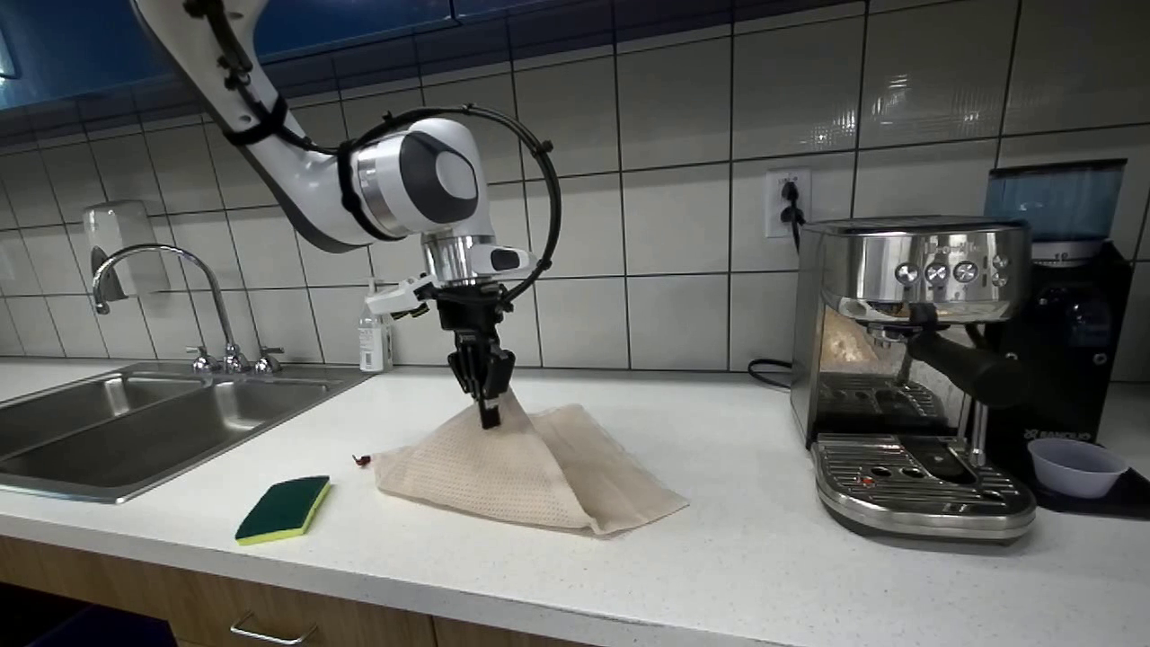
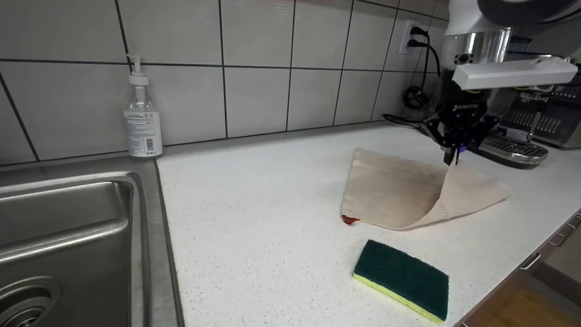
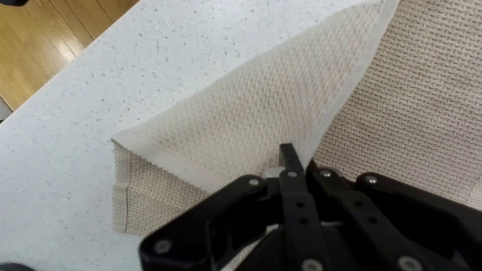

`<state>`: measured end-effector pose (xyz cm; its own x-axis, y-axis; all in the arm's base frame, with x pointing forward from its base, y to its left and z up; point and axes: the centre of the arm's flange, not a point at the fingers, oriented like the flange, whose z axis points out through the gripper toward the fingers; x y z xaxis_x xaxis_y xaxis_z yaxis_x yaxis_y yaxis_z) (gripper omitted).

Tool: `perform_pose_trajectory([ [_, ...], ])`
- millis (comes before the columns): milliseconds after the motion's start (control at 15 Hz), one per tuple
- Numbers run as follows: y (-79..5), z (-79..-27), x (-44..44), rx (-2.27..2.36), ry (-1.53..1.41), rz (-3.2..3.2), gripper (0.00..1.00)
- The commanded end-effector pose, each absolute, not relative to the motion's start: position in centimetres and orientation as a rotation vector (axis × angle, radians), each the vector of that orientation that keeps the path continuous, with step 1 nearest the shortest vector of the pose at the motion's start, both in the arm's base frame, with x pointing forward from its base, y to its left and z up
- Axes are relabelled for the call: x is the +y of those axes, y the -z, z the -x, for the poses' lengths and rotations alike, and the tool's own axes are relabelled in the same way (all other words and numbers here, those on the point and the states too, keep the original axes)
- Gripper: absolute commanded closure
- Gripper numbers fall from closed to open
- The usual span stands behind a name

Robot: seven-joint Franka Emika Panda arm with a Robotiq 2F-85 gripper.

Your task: Fold the towel twice

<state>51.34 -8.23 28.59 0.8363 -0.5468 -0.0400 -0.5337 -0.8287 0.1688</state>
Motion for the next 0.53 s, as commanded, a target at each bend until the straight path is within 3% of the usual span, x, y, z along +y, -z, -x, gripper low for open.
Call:
perform_pose_trajectory([
  [0, -29.1, -53.4, -8.2, -0.878, 0.116, -2.865, 1.0],
  [467, -29.7, -56.0, -8.4, -0.907, 0.081, -2.877, 1.0],
])
